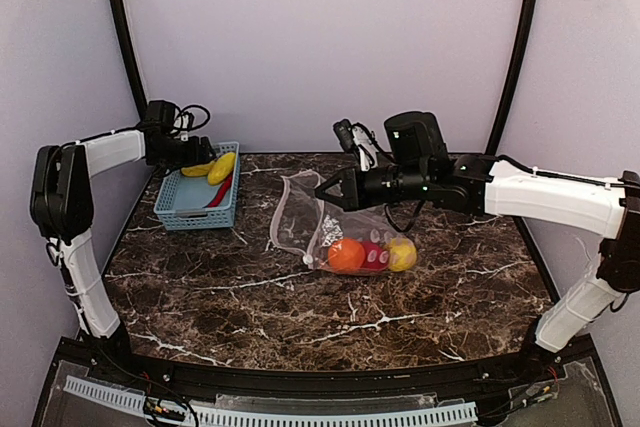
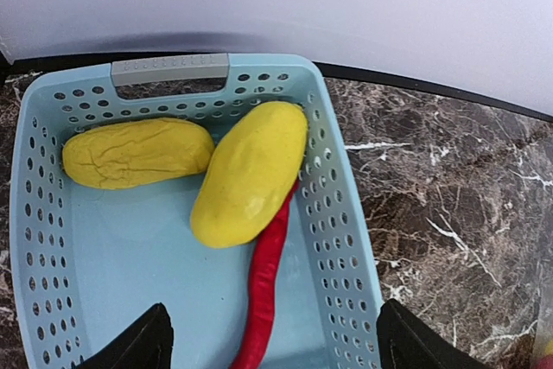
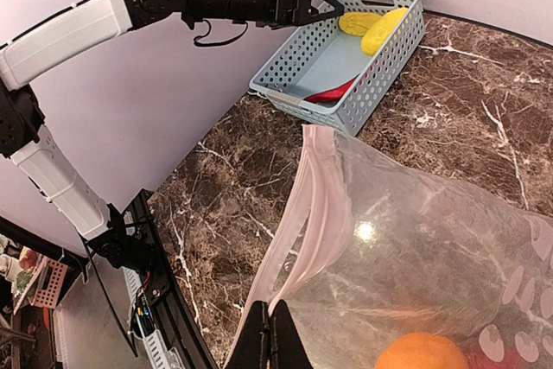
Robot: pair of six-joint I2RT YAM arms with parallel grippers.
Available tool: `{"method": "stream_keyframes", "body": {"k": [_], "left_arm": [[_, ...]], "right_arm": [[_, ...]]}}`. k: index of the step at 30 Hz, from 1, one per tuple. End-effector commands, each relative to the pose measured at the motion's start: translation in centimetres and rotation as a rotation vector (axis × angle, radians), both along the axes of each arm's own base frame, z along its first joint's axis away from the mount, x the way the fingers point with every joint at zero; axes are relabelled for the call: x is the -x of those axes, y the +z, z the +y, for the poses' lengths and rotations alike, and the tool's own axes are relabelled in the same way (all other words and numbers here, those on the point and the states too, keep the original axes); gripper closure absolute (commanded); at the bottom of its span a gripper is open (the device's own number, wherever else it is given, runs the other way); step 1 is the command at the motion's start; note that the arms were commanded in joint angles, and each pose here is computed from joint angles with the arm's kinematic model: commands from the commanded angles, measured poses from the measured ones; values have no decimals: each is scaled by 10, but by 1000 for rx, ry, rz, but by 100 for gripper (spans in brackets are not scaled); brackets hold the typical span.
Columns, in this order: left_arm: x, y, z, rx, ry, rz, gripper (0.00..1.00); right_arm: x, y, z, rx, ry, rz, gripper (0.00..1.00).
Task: Place the food in the zip-top bag and seal the zipper
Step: Pick up the fake fruit from the bin.
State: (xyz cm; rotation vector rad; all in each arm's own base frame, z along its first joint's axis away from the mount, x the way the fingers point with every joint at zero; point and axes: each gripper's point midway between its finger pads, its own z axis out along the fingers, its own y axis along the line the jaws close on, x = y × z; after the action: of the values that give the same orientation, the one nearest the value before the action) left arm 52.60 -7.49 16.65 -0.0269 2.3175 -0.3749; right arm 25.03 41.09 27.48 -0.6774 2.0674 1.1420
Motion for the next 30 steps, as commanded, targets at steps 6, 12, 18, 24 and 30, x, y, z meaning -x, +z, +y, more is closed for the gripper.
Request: {"method": "stream_keyframes", "body": {"k": [6, 12, 18, 24, 30], "left_arm": [[-40, -28, 20, -145, 37, 20, 20], [-56, -52, 17, -150, 21, 64, 22], [-67, -66, 11, -133, -6, 79, 23], [-69, -88, 3, -115, -45, 121, 23], [-69, -96, -5, -109, -79, 134, 20]], "right_arm": [[4, 28, -1, -69, 3, -55, 100], [3, 28, -1, -73, -7, -45, 100], [2, 28, 0, -72, -10, -39, 100], [2, 27, 0, -64, -10, -34, 100], [1, 26, 1, -62, -11, -33, 100]]}}
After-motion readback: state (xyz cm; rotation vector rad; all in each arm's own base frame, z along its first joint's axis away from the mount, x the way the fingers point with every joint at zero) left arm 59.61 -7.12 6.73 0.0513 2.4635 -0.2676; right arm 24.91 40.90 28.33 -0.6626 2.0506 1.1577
